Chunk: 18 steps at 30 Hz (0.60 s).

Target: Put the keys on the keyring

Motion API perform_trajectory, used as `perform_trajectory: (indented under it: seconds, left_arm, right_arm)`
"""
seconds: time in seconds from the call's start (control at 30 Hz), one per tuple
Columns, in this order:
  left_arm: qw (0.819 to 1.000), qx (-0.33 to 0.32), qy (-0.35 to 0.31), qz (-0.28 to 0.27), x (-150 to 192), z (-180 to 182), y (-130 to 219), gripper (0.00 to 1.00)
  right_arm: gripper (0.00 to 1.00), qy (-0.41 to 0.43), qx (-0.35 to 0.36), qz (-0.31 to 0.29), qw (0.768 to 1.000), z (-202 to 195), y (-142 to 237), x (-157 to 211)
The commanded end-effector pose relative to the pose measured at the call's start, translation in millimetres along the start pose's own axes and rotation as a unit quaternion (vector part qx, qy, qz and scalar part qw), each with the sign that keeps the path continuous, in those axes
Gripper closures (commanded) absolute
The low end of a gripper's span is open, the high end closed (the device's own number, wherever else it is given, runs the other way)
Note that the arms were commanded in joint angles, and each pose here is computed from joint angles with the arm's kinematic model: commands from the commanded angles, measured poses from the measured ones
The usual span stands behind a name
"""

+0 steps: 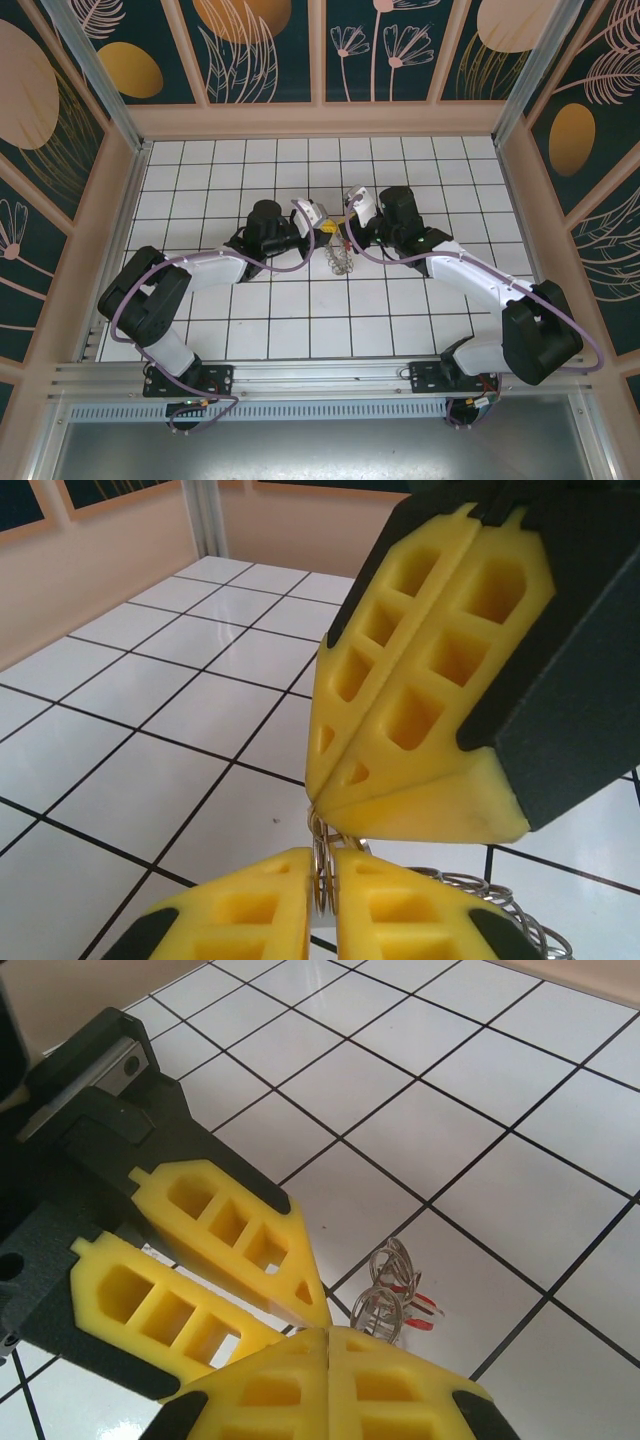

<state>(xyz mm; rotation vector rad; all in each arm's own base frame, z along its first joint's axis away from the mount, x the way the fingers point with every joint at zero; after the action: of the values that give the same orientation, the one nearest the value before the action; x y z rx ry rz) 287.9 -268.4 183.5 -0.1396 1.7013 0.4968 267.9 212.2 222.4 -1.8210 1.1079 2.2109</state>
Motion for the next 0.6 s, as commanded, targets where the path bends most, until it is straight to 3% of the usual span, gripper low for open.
perform_trajectory:
  seconds: [0.0, 0.27, 0.57]
  left_arm:
    - [1.0, -0.002, -0.013, 0.011, -0.9, 1.9, -4.1, 0.88]
    - [1.0, 0.002, -0.012, 0.015, -1.4, 2.4, -6.1, 0.83]
    - [1.0, 0.004, -0.014, 0.002, -8.8, 1.7, -6.0, 0.99]
  right_arm:
    - [1.0, 0.026, -0.007, -0.039, 0.999, 1.4, 9.0, -21.5]
    - [1.0, 0.028, -0.01, -0.04, 0.999, 1.7, 8.7, -21.7]
    - [1.0, 0.026, 0.004, -0.035, 0.999, -0.9, 9.0, -21.3]
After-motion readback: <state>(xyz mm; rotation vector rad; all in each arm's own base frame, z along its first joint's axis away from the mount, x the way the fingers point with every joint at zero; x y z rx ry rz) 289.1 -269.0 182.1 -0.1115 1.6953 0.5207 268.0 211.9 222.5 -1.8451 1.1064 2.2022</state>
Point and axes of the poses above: each hand's point on the last joint's axis, 136 mm out from that joint toward the fingers, its own y axis back along the fingers, its own z axis along the line the jaws close on, x = y × z, the point moved 8 cm from there along y, back along the fingers, and after that the axes turned 6 degrees about y, right-handed, at the moved point
